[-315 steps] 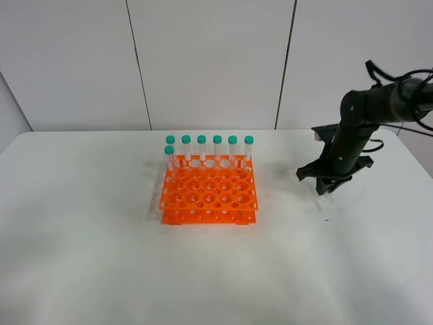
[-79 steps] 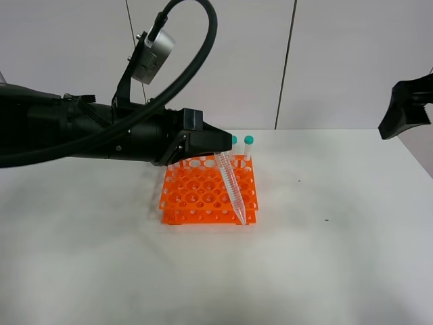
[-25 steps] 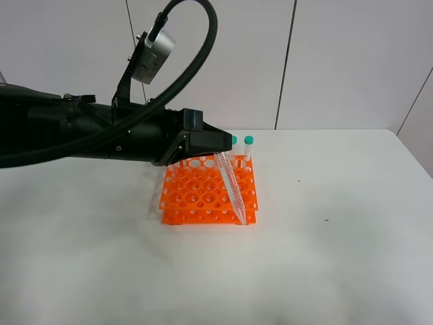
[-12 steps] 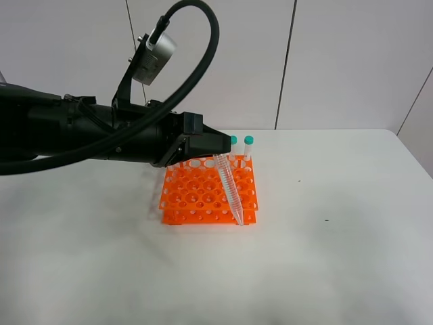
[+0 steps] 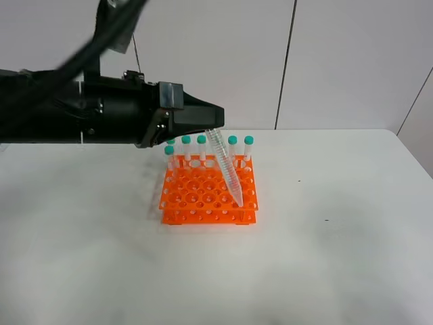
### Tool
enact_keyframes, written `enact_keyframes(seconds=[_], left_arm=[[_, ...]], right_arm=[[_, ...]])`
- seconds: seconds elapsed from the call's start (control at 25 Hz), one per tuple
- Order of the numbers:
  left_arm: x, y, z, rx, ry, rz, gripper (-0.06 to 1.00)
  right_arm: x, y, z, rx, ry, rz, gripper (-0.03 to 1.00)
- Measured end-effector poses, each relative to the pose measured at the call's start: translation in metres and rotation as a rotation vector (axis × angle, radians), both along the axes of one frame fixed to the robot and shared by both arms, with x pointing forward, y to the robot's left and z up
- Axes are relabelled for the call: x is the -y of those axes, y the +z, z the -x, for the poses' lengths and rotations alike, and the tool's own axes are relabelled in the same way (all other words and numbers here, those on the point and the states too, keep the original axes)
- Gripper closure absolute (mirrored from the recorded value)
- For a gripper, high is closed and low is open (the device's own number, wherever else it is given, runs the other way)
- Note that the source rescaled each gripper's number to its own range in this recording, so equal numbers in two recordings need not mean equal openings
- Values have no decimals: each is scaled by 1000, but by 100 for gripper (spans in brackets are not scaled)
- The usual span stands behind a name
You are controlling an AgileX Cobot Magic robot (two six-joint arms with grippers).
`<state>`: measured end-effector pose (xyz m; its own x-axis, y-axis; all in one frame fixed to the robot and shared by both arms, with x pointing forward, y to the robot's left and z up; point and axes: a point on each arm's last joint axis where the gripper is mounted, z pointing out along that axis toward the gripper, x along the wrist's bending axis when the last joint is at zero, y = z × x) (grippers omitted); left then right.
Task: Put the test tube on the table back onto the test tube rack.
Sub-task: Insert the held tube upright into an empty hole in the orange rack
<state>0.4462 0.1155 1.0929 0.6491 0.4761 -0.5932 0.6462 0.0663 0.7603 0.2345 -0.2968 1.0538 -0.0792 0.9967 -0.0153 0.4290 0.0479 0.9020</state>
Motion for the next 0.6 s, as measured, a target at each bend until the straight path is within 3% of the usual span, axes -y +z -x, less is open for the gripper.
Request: enact_keyframes(seconds=[0.12, 0.32, 0.6], left_arm=[[-6, 10, 6, 57, 12, -7, 94], [-17, 17, 8, 186, 66, -110, 94], [-23, 28, 2, 421, 167, -384, 94]], right_arm=[[0, 0, 0, 0, 0, 0, -3], [0, 0, 0, 0, 0, -1, -3], [0, 0, 0, 0, 1, -2, -3]])
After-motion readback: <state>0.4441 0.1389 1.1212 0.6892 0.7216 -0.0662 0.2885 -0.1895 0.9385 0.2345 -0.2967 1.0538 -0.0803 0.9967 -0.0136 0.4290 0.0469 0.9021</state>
